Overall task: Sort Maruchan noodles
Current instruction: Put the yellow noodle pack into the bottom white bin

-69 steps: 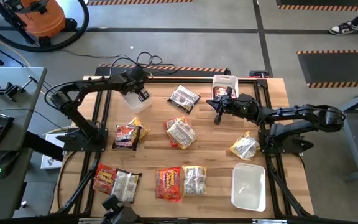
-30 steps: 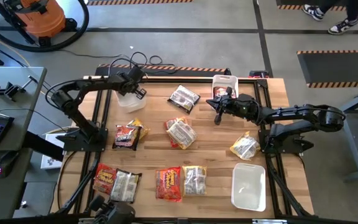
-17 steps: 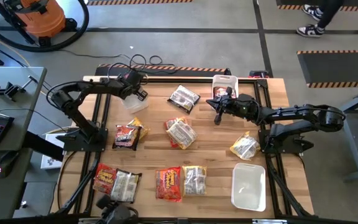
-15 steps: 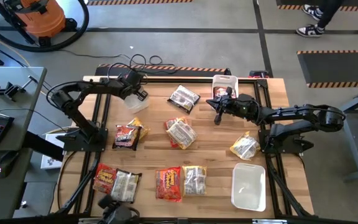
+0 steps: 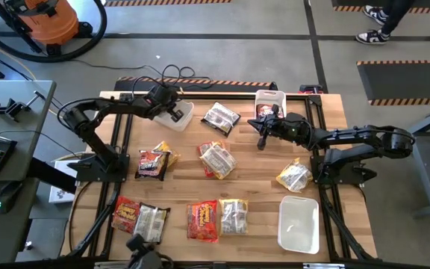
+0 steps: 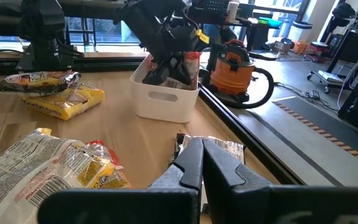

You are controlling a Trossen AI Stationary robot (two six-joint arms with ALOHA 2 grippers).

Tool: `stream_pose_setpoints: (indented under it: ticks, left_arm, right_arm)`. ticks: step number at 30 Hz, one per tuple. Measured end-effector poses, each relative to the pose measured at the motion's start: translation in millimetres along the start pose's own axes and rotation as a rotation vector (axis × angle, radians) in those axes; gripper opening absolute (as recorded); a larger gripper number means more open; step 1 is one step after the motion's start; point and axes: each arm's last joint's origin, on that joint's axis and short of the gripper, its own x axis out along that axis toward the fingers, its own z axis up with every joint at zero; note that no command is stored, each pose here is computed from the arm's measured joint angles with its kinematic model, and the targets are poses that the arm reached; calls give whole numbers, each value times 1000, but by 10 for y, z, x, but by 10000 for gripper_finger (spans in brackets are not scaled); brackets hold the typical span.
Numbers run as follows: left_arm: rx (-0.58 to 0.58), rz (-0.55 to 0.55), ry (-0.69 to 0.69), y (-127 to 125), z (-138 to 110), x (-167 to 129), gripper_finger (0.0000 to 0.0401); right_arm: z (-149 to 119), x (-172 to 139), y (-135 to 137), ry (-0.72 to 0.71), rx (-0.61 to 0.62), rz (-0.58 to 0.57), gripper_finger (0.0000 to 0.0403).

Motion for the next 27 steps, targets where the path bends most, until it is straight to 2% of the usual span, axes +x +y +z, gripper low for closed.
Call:
stream_pose_setpoints:
  ticks: [7, 13, 17, 21, 24, 27]
  left_arm:
    - [15, -13, 18, 11, 6, -135, 0]
    - [-7, -14, -71, 123, 112, -414, 0]
    - [-10, -99, -123, 157, 144, -655, 0]
    - [60, -200, -140, 100, 119, -929, 0]
    - [77, -276, -91, 55, 31, -1115, 0]
    - [-3, -300, 62, 43, -123, -1195, 0]
  right_arm:
    - [0, 0, -1, 0, 0, 0, 0]
    - [0, 0, -1, 0, 0, 0, 0]
    - [0, 0, 0, 0, 0, 0, 0]
    - [0, 0, -1, 0, 0, -1, 0]
    - [0, 0, -1, 0, 0, 0, 0]
    - [0, 0, 0, 0, 0, 0, 0]
